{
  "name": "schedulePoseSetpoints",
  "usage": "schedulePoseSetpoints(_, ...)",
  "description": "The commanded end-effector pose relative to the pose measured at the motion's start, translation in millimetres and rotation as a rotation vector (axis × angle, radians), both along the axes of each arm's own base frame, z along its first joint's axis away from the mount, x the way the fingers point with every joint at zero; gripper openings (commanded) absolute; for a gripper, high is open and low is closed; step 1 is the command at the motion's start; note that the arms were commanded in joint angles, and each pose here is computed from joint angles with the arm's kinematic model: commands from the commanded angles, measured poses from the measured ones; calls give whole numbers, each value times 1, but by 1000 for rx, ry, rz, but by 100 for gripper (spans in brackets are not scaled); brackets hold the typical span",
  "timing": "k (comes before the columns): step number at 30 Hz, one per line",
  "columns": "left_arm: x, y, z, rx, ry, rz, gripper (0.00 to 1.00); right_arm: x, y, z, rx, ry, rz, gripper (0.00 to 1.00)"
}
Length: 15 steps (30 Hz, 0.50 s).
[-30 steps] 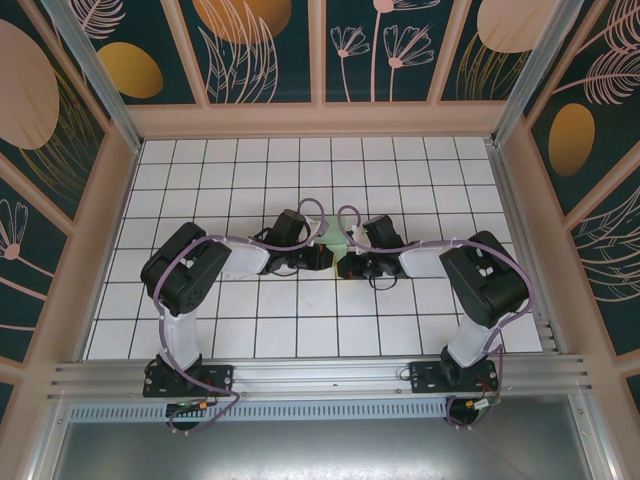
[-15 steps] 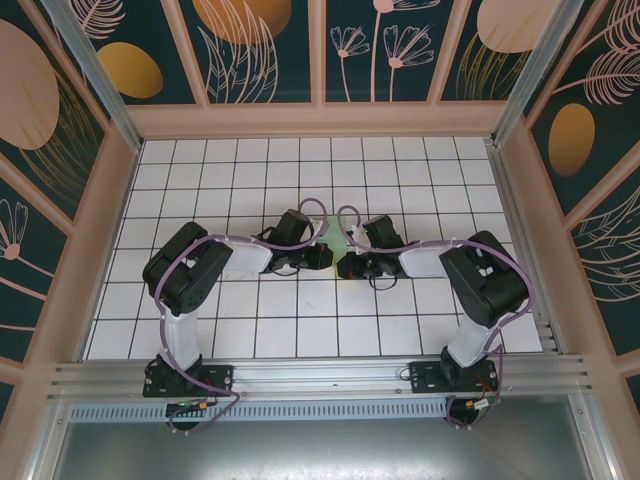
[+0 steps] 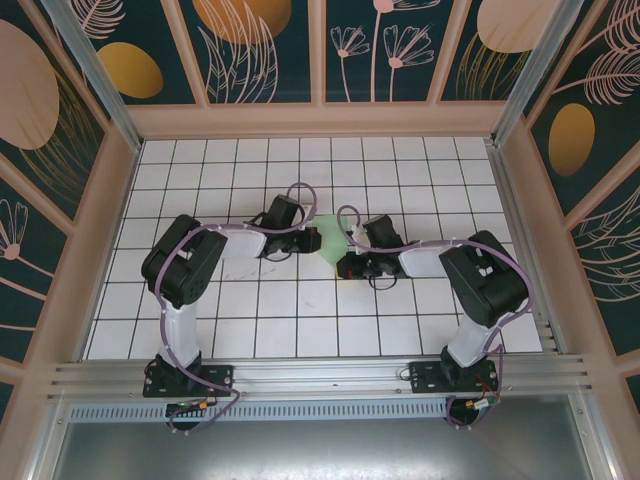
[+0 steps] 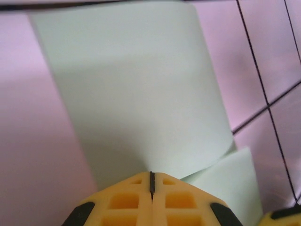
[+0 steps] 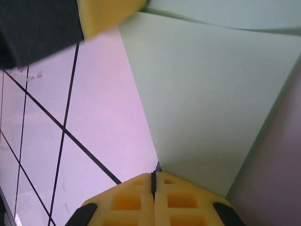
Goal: Fold a paper plane with a square sheet of paper (fold left side to right side)
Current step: Third fold the triangle at the center of the table.
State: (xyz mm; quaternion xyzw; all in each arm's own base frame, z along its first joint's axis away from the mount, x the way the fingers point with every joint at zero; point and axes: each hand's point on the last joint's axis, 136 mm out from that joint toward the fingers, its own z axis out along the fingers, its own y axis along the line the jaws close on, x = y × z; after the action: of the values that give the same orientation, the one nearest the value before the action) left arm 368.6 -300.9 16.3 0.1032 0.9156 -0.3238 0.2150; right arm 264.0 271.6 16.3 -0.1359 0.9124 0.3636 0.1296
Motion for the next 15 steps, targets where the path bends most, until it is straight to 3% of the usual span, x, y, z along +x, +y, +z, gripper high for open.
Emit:
schedulePoseSetpoints(1, 24, 39, -23, 137, -24, 93, 7, -35, -24, -40, -131, 160, 9, 0)
schedulePoseSetpoints(5, 34, 45, -17, 143, -45, 100, 7, -35, -24, -40, -130, 160, 10, 0)
schedulePoseSetpoints(9, 34, 39, 18, 88, -103, 78, 8, -34, -23, -40, -124, 160, 8, 0)
schedulePoseSetpoints(15, 0, 11, 59, -52, -140, -39, 8, -32, -22, -38, -119, 153, 5, 0)
